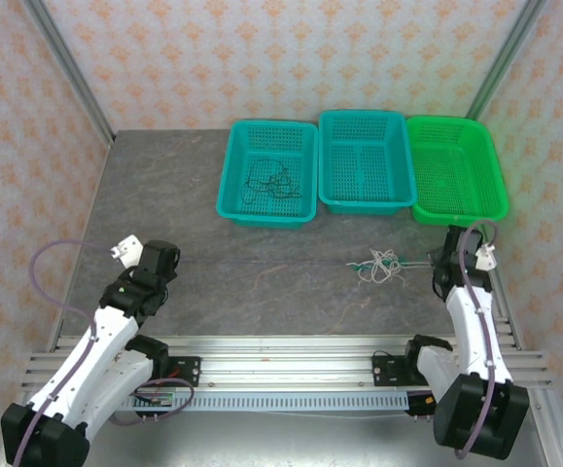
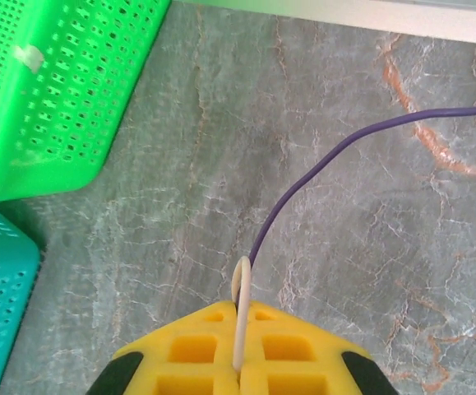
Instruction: Untangle the cables
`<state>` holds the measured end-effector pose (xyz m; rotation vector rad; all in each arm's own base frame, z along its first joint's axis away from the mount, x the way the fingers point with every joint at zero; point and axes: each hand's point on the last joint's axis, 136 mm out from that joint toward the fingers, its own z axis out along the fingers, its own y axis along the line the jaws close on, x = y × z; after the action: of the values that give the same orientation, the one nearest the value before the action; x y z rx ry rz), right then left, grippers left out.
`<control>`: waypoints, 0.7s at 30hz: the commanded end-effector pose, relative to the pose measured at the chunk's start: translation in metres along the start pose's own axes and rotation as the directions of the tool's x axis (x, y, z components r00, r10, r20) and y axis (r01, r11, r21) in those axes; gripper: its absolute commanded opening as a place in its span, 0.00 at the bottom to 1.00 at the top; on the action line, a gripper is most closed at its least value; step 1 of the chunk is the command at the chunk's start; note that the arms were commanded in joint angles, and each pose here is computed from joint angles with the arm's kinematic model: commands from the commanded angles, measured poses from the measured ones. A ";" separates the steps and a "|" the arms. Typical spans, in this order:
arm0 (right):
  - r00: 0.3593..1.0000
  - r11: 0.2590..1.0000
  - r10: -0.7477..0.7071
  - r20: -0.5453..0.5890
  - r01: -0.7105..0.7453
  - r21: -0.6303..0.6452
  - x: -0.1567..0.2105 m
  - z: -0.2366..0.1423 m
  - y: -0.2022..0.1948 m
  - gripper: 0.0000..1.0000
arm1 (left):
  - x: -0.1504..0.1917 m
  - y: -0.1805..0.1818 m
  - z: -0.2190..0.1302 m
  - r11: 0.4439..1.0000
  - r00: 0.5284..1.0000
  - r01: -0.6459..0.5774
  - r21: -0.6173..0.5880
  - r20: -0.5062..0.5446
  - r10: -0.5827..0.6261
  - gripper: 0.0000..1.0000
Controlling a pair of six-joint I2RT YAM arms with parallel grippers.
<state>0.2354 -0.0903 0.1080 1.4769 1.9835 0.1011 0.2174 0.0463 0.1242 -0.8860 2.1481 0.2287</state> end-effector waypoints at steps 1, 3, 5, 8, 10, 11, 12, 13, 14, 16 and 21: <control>0.996 0.994 -0.076 -0.048 0.072 -0.086 0.005 -0.001 0.017 0.00 | 0.000 -0.011 0.002 0.998 1.000 0.006 0.065 -0.009 -0.005 0.00; 0.976 0.974 -0.157 -0.149 0.129 -0.185 0.029 0.002 0.037 0.00 | 0.014 -0.058 0.002 0.953 0.997 -0.020 0.304 -0.068 0.042 0.00; 0.930 0.937 -0.288 -0.229 0.224 -0.267 0.058 0.000 0.054 0.00 | 0.024 -0.105 -0.014 0.840 0.992 -0.026 0.542 -0.089 0.088 0.12; 0.867 0.895 -0.407 -0.289 0.314 -0.318 0.087 -0.004 0.065 0.00 | 0.023 -0.133 -0.042 0.736 0.987 -0.131 0.665 0.015 0.162 0.41; 0.854 0.884 -0.431 -0.290 0.337 -0.324 0.092 -0.005 0.068 0.00 | 0.018 -0.145 -0.062 0.663 0.972 -0.221 0.715 0.110 0.206 0.53; 0.852 0.879 -0.440 -0.286 0.343 -0.330 0.092 -0.006 0.069 0.00 | 0.017 -0.151 -0.074 0.617 0.961 -0.267 0.740 0.160 0.224 0.57; 0.849 0.875 -0.447 -0.282 0.349 -0.336 0.092 -0.008 0.071 0.00 | 0.016 -0.156 -0.086 0.577 0.950 -0.305 0.758 0.203 0.236 0.60; 0.845 0.867 -0.459 -0.276 0.358 -0.347 0.092 -0.011 0.076 0.00 | 0.017 -0.162 -0.098 0.527 0.935 -0.350 0.774 0.252 0.251 0.64; 0.839 0.860 -0.471 -0.273 0.367 -0.354 0.092 -0.013 0.078 0.00 | 0.020 -0.169 -0.110 0.476 0.919 -0.389 0.789 0.293 0.264 0.66; 0.828 0.846 -0.493 -0.268 0.385 -0.370 0.093 -0.018 0.084 0.00 | 0.031 -0.182 -0.129 0.379 0.882 -0.460 0.803 0.362 0.302 0.70; 0.798 0.817 -0.534 -0.279 0.403 -0.412 0.100 -0.026 0.095 0.00 | 0.083 -0.226 -0.163 0.119 0.668 -0.680 0.724 0.544 0.507 0.72</control>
<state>0.2854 0.0329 0.1193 0.7996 2.4179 0.4989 0.2305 -0.2011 0.1865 0.4603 1.9912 -0.5573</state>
